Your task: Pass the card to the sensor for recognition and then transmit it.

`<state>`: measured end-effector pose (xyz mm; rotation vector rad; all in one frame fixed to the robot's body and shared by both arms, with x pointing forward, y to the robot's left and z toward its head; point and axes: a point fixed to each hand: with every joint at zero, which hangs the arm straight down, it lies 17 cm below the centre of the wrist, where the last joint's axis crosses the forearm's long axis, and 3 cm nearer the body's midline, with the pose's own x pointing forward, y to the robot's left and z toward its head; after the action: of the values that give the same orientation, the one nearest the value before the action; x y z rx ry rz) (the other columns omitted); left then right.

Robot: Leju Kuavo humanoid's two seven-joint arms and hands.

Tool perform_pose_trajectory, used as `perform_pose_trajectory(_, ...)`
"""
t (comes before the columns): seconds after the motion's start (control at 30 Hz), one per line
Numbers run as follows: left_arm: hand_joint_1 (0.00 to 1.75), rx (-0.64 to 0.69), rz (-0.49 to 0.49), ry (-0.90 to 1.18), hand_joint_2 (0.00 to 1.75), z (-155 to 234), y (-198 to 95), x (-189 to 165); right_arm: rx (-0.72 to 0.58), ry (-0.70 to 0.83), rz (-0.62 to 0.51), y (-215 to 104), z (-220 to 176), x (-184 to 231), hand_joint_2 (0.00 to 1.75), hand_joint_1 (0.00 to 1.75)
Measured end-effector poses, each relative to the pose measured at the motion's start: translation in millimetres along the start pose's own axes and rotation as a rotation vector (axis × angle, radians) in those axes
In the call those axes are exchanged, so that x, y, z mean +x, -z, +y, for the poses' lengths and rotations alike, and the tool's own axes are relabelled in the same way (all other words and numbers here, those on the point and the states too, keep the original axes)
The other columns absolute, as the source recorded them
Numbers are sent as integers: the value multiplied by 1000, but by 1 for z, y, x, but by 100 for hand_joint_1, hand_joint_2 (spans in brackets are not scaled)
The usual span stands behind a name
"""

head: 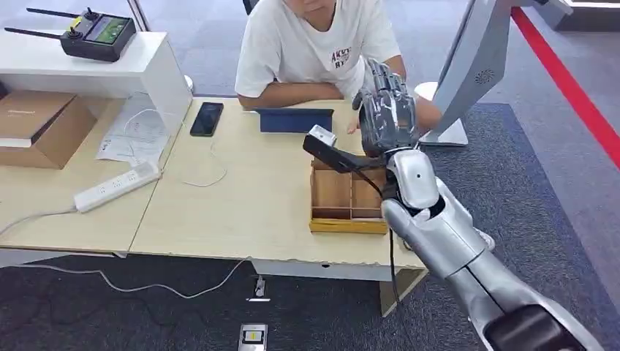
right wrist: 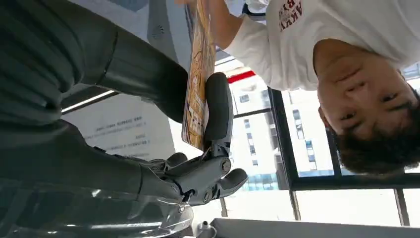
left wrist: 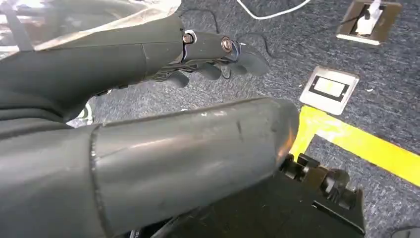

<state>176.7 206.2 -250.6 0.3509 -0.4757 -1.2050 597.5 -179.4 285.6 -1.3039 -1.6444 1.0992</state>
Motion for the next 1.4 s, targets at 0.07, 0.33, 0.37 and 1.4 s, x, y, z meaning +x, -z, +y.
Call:
perform_pose_trajectory(0.07, 0, 2, 1, 1, 0, 1, 0, 0, 31, 2, 8, 7, 8, 2, 175, 175)
perform_pose_trajectory(0.33, 0, 4, 1, 1, 0, 1, 0, 0, 115, -7, 43, 20, 33, 4, 175, 175)
perform_pose_trajectory(0.37, 0, 3, 2, 0, 0, 1, 0, 0, 119, -10, 44, 21, 34, 4, 175, 175)
perform_pose_trajectory(1.4, 0, 17, 21, -70, 0, -10, -5, -8, -65, 296, -64, 28, 2, 50, 175, 0)
